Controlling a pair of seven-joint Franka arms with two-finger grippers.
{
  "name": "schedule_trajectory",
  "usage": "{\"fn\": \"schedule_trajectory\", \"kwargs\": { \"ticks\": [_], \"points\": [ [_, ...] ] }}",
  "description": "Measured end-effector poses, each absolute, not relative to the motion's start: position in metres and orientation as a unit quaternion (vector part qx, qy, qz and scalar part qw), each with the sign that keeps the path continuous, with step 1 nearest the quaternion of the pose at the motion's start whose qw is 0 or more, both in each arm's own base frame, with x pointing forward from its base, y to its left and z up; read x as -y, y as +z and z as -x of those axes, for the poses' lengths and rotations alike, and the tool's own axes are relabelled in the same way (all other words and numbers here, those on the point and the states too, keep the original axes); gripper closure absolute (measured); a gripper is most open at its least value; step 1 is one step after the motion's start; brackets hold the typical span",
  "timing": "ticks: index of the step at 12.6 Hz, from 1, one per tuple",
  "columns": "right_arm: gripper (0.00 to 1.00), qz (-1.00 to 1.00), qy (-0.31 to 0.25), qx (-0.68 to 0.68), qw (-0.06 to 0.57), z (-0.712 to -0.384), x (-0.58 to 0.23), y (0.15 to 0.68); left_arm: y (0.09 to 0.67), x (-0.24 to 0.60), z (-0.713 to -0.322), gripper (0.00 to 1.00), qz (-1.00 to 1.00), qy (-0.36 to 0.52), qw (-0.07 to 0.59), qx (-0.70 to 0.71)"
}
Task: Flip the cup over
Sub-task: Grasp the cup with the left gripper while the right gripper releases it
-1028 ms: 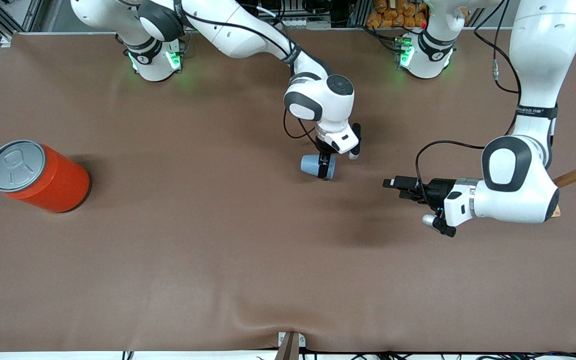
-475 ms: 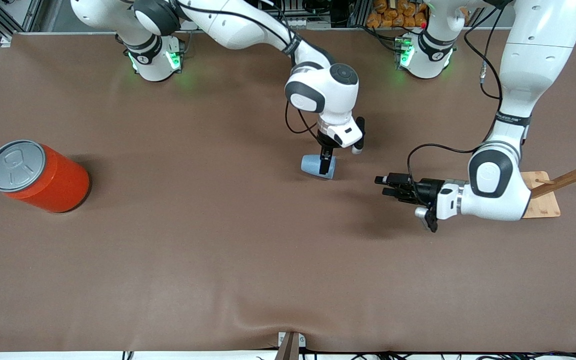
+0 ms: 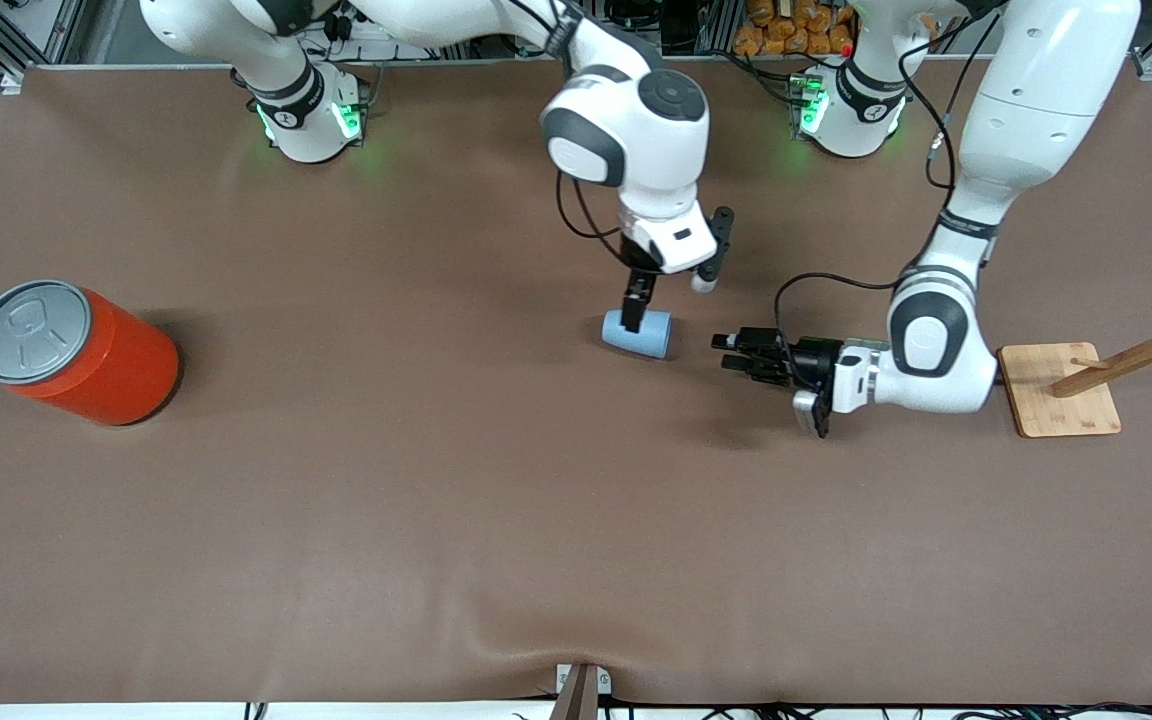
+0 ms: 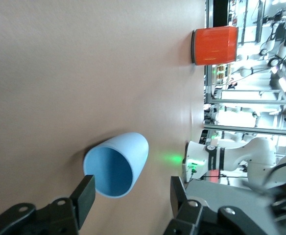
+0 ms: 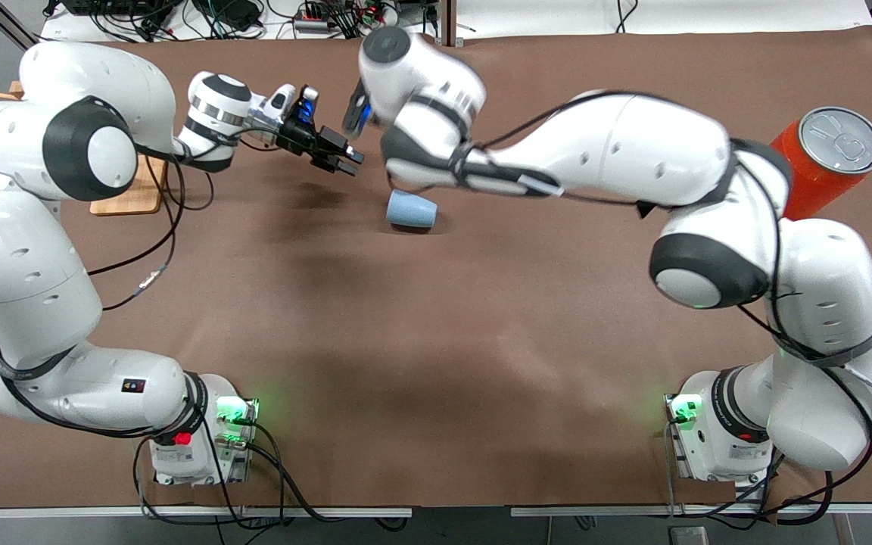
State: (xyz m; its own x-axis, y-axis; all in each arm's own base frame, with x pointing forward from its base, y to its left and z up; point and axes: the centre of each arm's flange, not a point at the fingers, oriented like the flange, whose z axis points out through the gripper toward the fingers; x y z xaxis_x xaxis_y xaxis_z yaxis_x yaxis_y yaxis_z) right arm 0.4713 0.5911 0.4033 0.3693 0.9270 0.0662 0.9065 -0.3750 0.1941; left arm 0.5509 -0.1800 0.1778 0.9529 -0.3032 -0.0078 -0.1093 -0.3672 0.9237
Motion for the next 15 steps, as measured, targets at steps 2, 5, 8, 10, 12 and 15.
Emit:
{"fn": "schedule_trajectory", "kwargs": {
  "ticks": [2,5,8,10,12,15],
  "points": [
    [0.0,-0.857,0.095,-0.503,0.061,-0.526,-0.528,0.455,0.169,0.195,-0.54,0.32,-0.816,-0.093,0.558,0.114],
    [0.0,-0.918,0.089,-0.386,0.022,-0.614,-0.387,0.512,0.154,0.212,-0.53,0.32,-0.818,-0.093,0.56,0.09],
    [0.0,-0.954,0.064,-0.293,0.013,-0.65,-0.254,0.556,0.138,0.23,-0.514,0.32,-0.814,-0.097,0.569,0.063],
    [0.0,-0.97,0.05,-0.238,0.015,-0.654,-0.183,0.583,0.133,0.239,-0.506,0.32,-0.817,-0.101,0.565,0.06],
    [0.0,-0.984,0.043,-0.171,0.009,-0.657,-0.105,0.602,0.129,0.242,-0.5,0.33,-0.819,-0.106,0.561,0.06],
    [0.0,-0.998,0.01,-0.046,-0.028,-0.645,-0.019,0.615,0.124,0.24,-0.492,0.39,-0.82,-0.112,0.558,0.058]
  ]
}}
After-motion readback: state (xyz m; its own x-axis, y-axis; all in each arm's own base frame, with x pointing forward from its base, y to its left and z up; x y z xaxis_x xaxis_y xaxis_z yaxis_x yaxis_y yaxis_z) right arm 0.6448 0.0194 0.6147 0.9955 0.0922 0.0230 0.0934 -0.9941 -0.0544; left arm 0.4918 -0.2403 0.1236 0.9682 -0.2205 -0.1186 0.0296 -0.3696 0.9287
